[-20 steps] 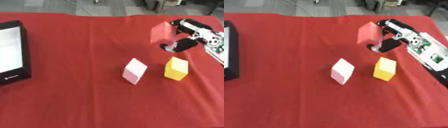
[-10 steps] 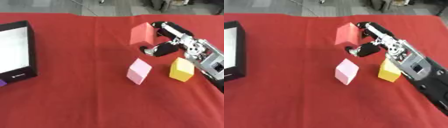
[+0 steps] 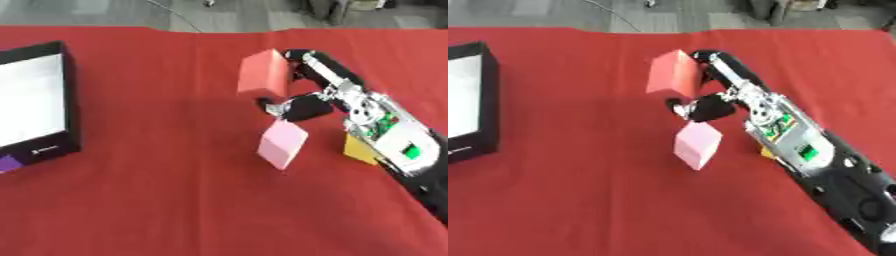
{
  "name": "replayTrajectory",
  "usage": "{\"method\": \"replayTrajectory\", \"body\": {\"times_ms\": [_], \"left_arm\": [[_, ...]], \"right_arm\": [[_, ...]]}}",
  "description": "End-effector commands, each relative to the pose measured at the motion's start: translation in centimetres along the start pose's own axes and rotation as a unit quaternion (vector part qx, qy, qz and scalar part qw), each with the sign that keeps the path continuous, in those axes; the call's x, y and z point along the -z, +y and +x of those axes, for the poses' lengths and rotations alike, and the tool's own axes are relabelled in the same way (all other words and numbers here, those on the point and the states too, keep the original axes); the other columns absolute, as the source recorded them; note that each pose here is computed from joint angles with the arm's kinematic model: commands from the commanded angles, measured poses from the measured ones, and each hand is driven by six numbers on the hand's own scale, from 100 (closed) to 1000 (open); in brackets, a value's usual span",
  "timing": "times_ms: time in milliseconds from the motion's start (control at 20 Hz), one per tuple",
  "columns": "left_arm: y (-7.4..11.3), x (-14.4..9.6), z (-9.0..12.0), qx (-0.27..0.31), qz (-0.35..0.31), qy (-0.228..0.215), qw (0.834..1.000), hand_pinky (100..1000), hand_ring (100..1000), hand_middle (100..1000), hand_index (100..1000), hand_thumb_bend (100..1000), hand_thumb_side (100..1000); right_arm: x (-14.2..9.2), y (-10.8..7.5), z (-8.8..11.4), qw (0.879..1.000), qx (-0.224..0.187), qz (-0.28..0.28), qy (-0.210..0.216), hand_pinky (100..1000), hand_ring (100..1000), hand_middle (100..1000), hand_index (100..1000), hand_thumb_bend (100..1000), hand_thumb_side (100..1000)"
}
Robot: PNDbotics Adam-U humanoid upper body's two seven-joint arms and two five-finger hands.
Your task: Pick up the objects with one hand, pass them to the other hand, and then place them into the box on the other side of the table.
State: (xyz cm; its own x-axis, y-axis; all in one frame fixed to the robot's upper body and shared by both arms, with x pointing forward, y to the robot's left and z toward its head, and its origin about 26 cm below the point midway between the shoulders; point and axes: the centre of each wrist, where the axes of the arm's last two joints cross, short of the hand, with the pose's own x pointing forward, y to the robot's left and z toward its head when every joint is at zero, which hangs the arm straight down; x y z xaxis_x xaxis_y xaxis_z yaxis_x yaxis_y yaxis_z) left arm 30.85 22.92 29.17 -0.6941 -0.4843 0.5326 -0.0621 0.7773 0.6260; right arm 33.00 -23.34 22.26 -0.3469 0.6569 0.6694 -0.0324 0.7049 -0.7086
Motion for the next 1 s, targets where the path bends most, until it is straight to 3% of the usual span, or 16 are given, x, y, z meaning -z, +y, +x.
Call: {"method": "replayTrajectory", "body": {"times_ms": [50, 300, 350, 1000], "left_arm": [[0.7, 0.6, 1.4, 0.039, -0.029, -0.018, 0.999, 777, 593, 754, 769, 303, 591], [0.2, 1.9, 3.2, 0.067, -0.088, -0.041, 0.993, 775, 598, 765, 778, 298, 599], [0.0, 2.1, 3.5, 0.071, -0.099, -0.046, 0.992, 774, 600, 766, 778, 291, 606], [-3.3, 4.8, 8.5, 0.083, -0.199, -0.120, 0.969, 794, 629, 779, 780, 263, 615]], "right_arm": [[0.1, 0.6, 1.4, 1.000, 0.008, -0.022, -0.015, 780, 509, 497, 546, 100, 128], [0.5, 2.8, 2.0, 0.999, 0.021, -0.038, -0.020, 778, 502, 495, 543, 100, 100], [0.5, 3.3, 2.0, 0.999, 0.024, -0.040, -0.022, 778, 502, 494, 543, 100, 148], [1.7, 8.5, 2.6, 0.995, 0.071, -0.045, -0.045, 796, 496, 493, 541, 100, 192]]}}
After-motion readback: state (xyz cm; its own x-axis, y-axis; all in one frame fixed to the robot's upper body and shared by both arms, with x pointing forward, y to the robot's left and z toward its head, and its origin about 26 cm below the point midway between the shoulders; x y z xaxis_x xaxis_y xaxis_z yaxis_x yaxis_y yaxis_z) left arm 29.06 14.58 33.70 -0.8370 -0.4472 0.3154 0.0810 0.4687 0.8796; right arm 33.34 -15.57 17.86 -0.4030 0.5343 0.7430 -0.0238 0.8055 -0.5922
